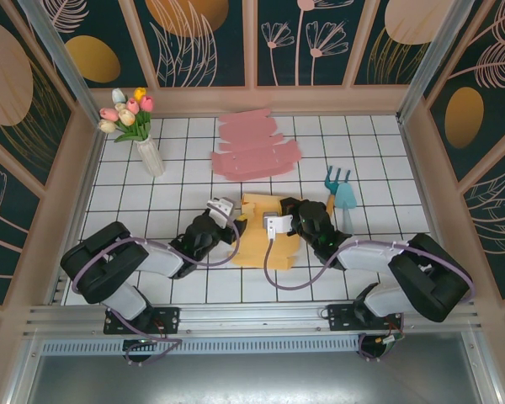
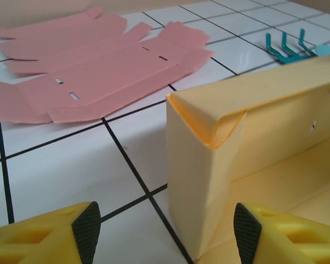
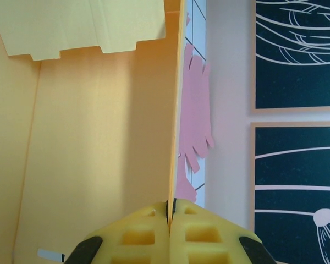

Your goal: Fold the paper box

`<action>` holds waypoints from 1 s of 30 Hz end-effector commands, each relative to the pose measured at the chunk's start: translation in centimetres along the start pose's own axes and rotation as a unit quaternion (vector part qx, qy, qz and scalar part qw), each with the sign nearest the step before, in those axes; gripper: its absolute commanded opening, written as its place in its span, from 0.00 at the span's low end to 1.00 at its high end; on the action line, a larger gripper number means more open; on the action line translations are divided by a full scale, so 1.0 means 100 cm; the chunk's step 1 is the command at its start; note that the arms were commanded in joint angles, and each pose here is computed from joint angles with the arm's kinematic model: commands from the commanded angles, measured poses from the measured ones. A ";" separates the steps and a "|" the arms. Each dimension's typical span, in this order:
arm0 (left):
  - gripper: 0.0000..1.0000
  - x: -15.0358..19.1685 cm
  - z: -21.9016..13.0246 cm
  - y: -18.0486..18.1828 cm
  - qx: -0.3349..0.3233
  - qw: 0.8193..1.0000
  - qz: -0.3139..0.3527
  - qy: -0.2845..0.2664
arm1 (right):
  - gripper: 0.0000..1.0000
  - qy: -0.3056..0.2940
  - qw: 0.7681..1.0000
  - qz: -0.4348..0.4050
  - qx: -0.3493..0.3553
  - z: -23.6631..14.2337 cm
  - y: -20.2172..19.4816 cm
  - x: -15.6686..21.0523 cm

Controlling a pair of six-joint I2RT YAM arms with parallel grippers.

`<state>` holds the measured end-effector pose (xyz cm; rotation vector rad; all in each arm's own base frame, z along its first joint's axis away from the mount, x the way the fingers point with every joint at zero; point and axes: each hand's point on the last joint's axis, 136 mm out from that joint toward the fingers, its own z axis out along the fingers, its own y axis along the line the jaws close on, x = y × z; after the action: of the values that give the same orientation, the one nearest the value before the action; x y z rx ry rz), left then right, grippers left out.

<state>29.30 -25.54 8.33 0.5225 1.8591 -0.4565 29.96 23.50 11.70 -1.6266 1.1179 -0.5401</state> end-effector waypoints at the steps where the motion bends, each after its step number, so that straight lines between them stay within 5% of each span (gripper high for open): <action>1: 0.69 -0.002 -0.004 -0.024 0.086 0.995 0.050 -0.016 | 0.00 -0.009 0.997 -0.014 -0.070 -0.005 0.041 0.003; 15: 0.78 0.029 -0.002 -0.013 0.075 0.992 0.097 -0.027 | 0.00 -0.098 0.990 -0.032 -0.096 -0.022 0.049 -0.025; 22: 0.99 0.027 -0.028 -0.044 0.170 0.972 0.137 -0.085 | 0.00 -0.094 0.988 -0.074 -0.097 -0.022 0.044 -0.025; 30: 0.98 0.024 -0.031 -0.041 0.155 0.966 0.171 -0.119 | 0.00 -0.111 0.980 -0.100 -0.132 -0.029 0.050 -0.034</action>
<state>23.16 -26.30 2.46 0.9760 1.6724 -0.5771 26.49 25.07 11.87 -1.8193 0.9090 -0.4242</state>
